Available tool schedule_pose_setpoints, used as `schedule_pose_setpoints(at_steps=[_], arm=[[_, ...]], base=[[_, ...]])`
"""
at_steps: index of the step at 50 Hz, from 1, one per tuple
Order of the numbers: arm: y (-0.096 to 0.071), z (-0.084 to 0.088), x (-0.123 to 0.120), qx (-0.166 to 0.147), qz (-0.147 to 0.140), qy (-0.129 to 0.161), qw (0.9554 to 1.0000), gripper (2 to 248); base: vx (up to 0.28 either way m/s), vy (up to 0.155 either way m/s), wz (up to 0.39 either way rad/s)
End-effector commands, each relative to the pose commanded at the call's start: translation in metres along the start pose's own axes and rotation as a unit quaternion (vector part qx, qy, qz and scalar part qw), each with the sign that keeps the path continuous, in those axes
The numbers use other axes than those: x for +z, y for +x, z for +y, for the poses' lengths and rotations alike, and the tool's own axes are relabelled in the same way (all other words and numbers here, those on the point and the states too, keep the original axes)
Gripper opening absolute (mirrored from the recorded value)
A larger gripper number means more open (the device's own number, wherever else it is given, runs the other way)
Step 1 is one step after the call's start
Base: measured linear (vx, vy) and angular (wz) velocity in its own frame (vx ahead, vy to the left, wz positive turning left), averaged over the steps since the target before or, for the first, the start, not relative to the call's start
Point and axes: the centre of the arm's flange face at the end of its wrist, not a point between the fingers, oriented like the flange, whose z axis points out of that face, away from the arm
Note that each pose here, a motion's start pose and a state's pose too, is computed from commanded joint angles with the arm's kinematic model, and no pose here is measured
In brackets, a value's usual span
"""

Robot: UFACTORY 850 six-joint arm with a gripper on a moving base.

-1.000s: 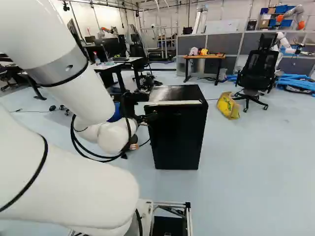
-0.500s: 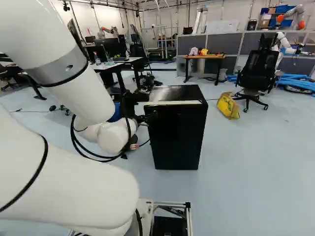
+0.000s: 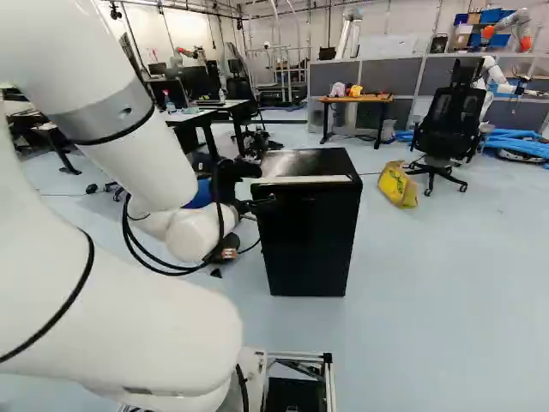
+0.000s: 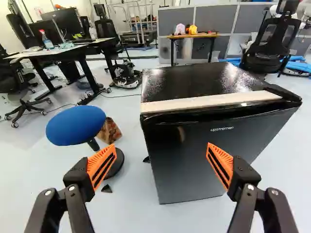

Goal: Grab a drink from the fridge

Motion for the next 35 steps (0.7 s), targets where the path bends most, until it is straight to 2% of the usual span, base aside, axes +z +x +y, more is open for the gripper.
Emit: schedule_pose_setpoints(at_steps=[35], arm=[[-0.002, -0.026, 0.047, 0.040, -0.003, -0.050, 0.9979, 247]], base=[[0.000, 0.000, 0.000]])
